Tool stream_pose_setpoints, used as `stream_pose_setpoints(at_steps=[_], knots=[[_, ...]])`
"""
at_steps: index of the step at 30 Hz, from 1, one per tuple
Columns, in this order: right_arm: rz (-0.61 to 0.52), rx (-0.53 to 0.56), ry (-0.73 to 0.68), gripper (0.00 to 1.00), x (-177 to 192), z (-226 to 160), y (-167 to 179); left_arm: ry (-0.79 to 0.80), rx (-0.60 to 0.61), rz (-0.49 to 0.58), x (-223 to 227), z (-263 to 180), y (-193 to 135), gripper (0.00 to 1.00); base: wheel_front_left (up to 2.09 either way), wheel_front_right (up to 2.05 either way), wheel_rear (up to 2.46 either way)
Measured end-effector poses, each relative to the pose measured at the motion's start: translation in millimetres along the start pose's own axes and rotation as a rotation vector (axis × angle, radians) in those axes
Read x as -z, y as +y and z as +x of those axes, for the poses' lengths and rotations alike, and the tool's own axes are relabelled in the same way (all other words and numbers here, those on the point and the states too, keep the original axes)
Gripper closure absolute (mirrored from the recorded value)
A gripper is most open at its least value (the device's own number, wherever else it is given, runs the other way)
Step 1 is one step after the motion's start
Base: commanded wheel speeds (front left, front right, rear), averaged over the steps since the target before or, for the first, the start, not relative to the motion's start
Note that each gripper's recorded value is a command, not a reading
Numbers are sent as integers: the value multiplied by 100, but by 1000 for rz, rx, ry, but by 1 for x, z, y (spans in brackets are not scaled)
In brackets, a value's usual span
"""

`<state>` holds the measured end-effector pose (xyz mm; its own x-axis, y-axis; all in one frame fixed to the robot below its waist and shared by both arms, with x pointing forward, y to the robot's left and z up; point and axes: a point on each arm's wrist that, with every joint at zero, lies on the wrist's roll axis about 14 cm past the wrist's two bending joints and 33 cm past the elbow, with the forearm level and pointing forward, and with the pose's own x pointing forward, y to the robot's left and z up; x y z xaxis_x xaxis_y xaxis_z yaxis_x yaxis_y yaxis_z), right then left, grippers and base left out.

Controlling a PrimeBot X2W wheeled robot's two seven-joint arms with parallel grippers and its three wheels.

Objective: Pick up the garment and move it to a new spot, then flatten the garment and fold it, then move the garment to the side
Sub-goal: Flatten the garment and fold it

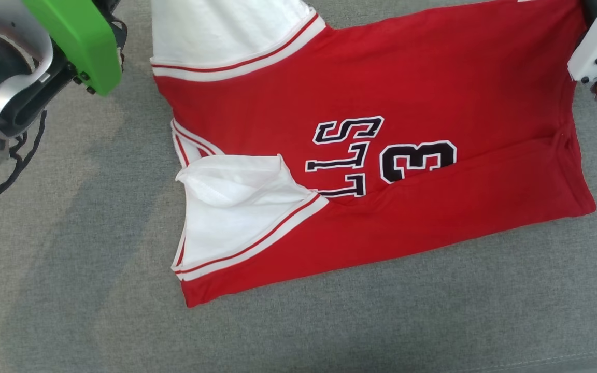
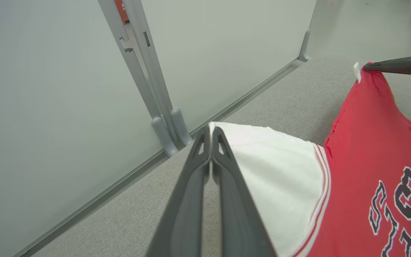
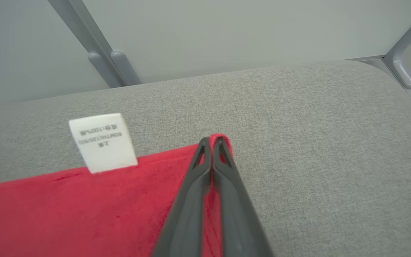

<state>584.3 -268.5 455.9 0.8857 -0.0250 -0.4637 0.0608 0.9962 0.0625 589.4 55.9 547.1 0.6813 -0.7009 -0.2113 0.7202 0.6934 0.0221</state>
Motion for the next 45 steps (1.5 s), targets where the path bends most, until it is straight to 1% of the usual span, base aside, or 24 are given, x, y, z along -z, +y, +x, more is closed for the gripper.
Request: stream_pose_setpoints(at_steps=[1,5,8,12,18,25,28,35,43,45], knots=[[14,-4,0,100,3,-2,0,-8,-1,-12,0,-3,0,100,0,0,0],[52,-17,-4,100,12,-10,-1,29,-2,-69,27,-21,-9,100,0,0,0],[80,-29,1,100,21,-16,-1,23,-14,-107,37,-35,-15,100,0,0,0],[84,-28,-5,100,27,-25,-5,14,-23,-157,48,-54,-28,100,0,0,0],[98,-48,-13,100,35,-40,-4,-2,-27,-228,56,-81,-49,100,0,0,0],[105,-37,28,100,60,-56,-13,51,-9,-306,83,-107,-82,100,0,0,0],[94,-27,57,100,72,-64,-17,86,-13,-290,95,-116,-90,100,0,0,0],[93,-16,104,100,92,-76,-18,169,10,-351,123,-127,-119,100,0,0,0],[94,1,134,100,101,-80,-23,219,3,-357,135,-133,-124,100,0,0,0],[94,-8,151,100,104,-81,-20,233,4,-373,138,-133,-127,100,0,0,0]])
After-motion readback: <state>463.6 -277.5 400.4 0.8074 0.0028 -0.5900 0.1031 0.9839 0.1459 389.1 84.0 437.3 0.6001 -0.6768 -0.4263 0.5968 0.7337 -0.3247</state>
